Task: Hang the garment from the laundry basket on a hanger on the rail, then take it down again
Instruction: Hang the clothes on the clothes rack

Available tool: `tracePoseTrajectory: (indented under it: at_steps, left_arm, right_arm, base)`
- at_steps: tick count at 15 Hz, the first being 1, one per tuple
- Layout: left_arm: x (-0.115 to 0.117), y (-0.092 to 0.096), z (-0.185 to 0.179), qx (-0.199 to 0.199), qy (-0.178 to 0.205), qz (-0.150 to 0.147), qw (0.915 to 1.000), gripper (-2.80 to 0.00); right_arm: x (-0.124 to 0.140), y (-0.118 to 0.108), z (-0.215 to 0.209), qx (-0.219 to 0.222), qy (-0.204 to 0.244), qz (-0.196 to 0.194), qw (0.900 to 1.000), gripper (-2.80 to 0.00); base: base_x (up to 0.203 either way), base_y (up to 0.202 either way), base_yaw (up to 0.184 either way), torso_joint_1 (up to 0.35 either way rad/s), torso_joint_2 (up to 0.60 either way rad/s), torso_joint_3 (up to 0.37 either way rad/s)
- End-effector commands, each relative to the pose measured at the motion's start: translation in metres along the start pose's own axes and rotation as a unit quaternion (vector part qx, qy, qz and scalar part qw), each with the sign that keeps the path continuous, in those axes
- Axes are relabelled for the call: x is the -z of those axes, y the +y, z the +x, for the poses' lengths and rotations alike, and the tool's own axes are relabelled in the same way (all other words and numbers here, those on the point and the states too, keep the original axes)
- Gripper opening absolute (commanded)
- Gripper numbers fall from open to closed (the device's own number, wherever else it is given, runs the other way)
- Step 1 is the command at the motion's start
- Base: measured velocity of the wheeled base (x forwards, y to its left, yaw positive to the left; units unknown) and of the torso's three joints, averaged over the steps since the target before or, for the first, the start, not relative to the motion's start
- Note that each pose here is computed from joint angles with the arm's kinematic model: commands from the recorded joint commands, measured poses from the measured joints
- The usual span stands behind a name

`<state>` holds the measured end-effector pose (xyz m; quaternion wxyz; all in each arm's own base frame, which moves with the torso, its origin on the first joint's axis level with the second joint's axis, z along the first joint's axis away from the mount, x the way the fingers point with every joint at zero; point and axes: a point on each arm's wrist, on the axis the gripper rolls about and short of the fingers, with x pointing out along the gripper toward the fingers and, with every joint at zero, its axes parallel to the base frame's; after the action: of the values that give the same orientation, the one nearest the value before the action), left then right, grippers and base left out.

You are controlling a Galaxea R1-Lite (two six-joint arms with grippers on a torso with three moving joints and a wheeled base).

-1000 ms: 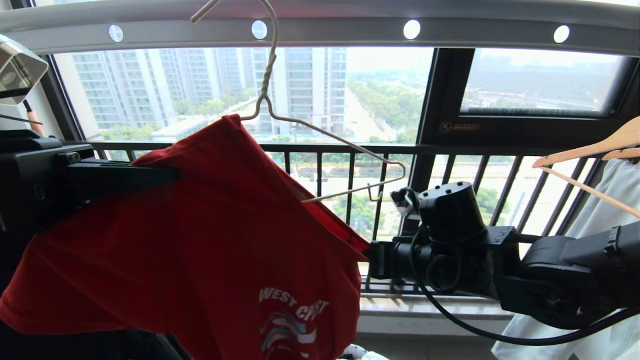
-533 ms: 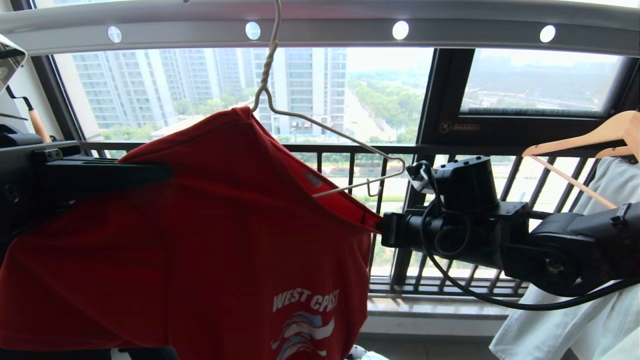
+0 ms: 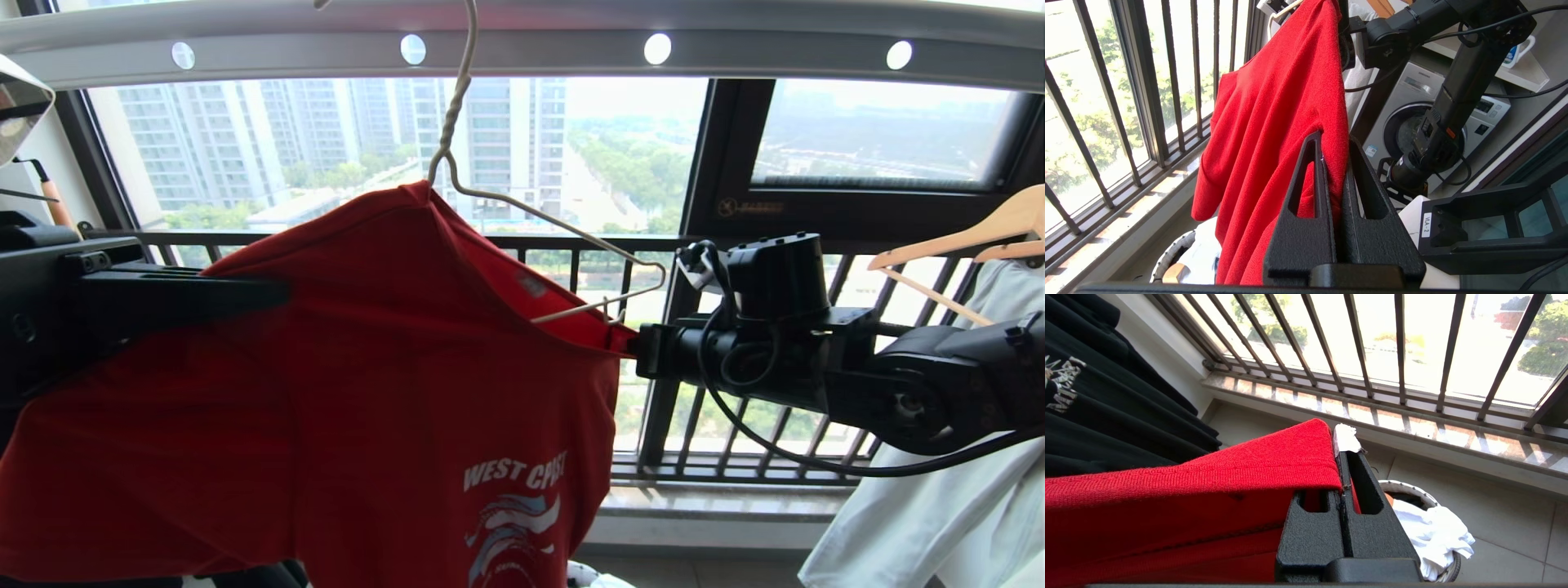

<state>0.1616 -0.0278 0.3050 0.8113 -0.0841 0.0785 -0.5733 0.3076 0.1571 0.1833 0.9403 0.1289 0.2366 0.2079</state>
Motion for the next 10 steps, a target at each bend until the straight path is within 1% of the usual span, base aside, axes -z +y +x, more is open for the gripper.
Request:
tracePoseTrajectory:
  at_steps: [1, 3, 7, 10]
  left_arm:
    - [0.002, -0.001, 0.003, 0.013, 0.004, -0.006, 0.9999, -2.8]
    - [0.003, 0.0, 0.004, 0.014, 0.006, -0.009, 0.9998, -2.8]
    - [0.006, 0.008, 0.007, 0.012, 0.01, -0.015, 0.9998, -2.8]
    - [0.007, 0.012, 0.009, 0.012, 0.013, -0.023, 0.9996, -2.8]
  right_arm:
    - [-0.003, -0.003, 0.001, 0.004, -0.006, 0.0, 1.0, -2.8]
    - [-0.008, -0.008, 0.002, 0.01, -0.012, 0.0, 1.0, -2.8]
    - [-0.014, -0.017, -0.001, 0.021, -0.022, -0.004, 1.0, -2.8]
    - [-0.016, -0.019, -0.002, 0.023, -0.025, -0.003, 0.999, -2.8]
  base:
    - [0.0, 0.0, 0.0, 0.0, 0.0, 0.0]
    - [0.0, 0.0, 0.0, 0.0, 0.0, 0.0]
    - [0.0, 0.0, 0.0, 0.0, 0.0, 0.0]
    - [0.0, 0.0, 0.0, 0.0, 0.0, 0.0]
